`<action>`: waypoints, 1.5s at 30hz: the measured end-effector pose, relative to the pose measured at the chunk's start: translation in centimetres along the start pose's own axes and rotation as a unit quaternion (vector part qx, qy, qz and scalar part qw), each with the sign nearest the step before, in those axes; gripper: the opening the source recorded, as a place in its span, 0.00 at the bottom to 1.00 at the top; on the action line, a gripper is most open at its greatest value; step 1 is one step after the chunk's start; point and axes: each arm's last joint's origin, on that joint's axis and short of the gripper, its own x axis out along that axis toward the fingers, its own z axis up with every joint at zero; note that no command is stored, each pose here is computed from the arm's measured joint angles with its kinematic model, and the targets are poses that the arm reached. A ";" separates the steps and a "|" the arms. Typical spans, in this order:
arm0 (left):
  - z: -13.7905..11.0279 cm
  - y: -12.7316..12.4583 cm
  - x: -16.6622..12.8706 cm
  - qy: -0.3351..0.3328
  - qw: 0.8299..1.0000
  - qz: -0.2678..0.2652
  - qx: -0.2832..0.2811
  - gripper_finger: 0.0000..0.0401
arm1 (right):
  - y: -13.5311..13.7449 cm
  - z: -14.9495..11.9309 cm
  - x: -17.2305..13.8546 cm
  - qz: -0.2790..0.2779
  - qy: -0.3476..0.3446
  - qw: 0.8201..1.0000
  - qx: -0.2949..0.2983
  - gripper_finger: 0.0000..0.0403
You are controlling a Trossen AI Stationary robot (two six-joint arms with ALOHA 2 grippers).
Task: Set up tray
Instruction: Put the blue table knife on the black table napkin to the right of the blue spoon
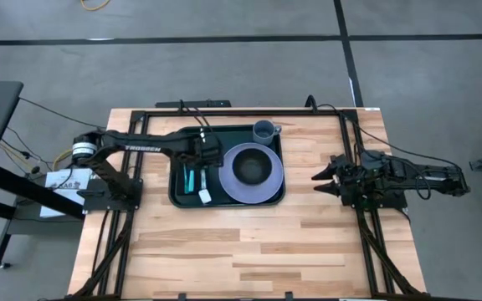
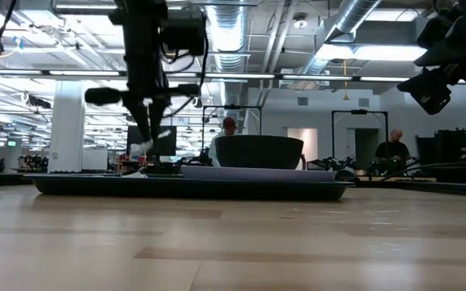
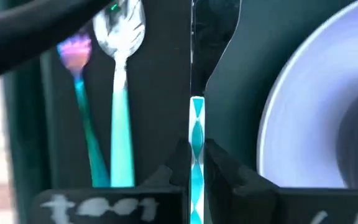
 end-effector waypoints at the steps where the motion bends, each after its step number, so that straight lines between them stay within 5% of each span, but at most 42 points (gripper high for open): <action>1: 0.3 0.1 0.5 0.002 1.000 -0.004 -0.001 0.01 | 0.0 0.0 0.0 -0.002 -0.001 1.000 0.000 0.51; 11: 1.4 1.7 2.3 0.041 0.999 0.024 0.012 0.01 | 0.0 0.0 0.0 -0.004 -0.002 1.000 0.006 0.51; 22: 0.7 2.4 4.7 0.048 0.999 -0.008 -0.022 0.01 | 0.0 0.0 0.0 -0.004 -0.001 1.000 0.006 0.51; 45: 0.9 2.0 7.1 0.060 0.998 0.005 0.004 0.05 | -0.1 0.0 0.0 -0.007 -0.002 1.000 0.021 0.51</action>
